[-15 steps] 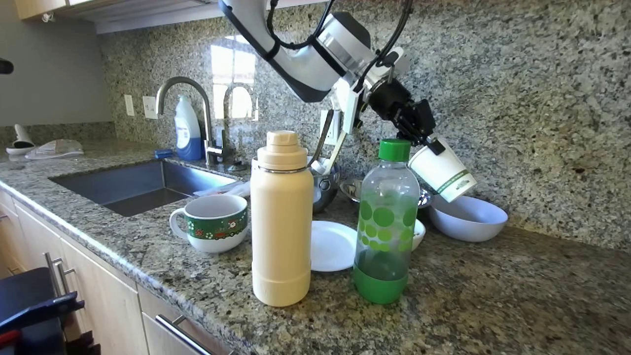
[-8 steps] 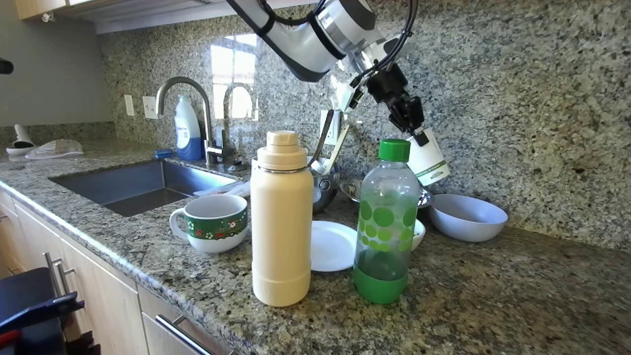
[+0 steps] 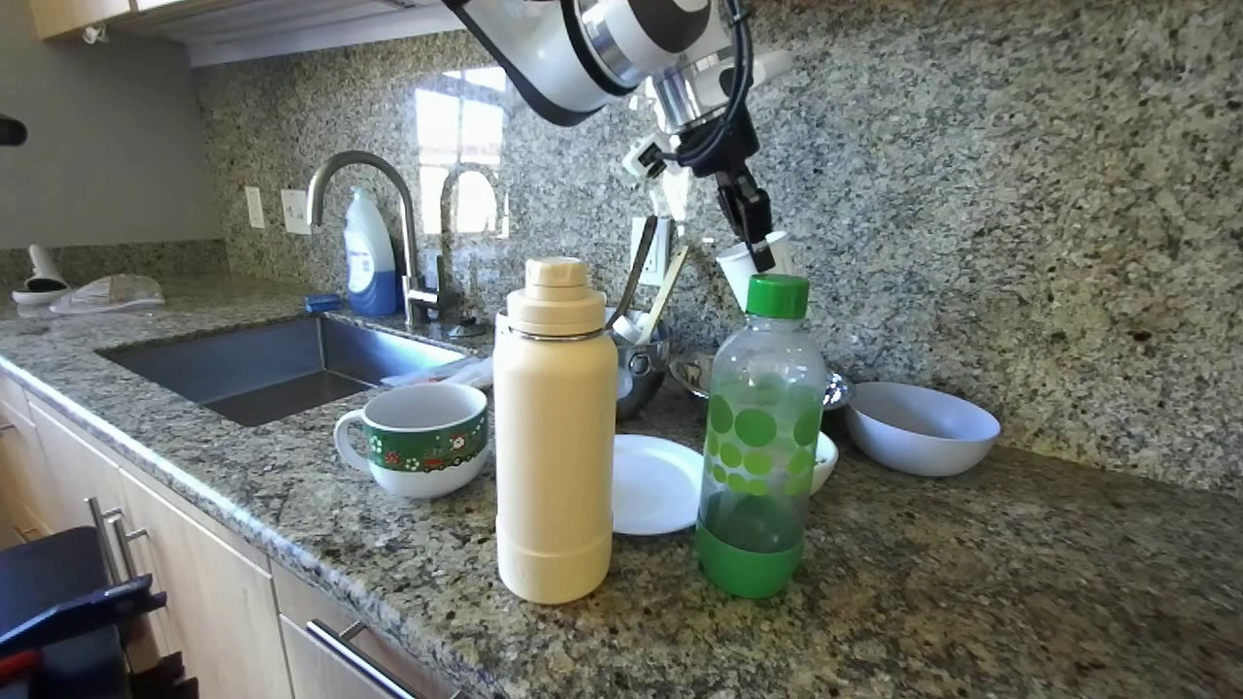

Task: Pour the contents of the cup in the small white bowl

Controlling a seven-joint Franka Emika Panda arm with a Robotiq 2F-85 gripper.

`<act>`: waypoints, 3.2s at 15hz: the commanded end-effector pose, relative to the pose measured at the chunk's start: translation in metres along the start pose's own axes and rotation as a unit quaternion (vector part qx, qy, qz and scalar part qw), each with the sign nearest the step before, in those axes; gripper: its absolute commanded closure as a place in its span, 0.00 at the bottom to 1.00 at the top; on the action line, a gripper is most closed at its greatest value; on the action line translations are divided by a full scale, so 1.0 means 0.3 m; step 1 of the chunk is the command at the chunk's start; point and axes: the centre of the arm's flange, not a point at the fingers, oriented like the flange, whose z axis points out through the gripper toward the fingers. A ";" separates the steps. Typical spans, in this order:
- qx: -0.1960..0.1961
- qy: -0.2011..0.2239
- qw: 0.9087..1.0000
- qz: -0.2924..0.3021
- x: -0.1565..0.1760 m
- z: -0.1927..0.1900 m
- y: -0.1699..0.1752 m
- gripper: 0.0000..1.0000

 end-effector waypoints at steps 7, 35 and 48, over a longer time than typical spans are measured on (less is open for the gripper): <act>0.039 -0.051 0.998 -0.004 -0.076 -0.044 0.026 0.99; 0.188 -0.308 0.898 -0.252 -0.371 -0.119 -0.112 0.99; 0.247 -0.281 0.883 -0.283 -0.354 -0.216 -0.127 0.99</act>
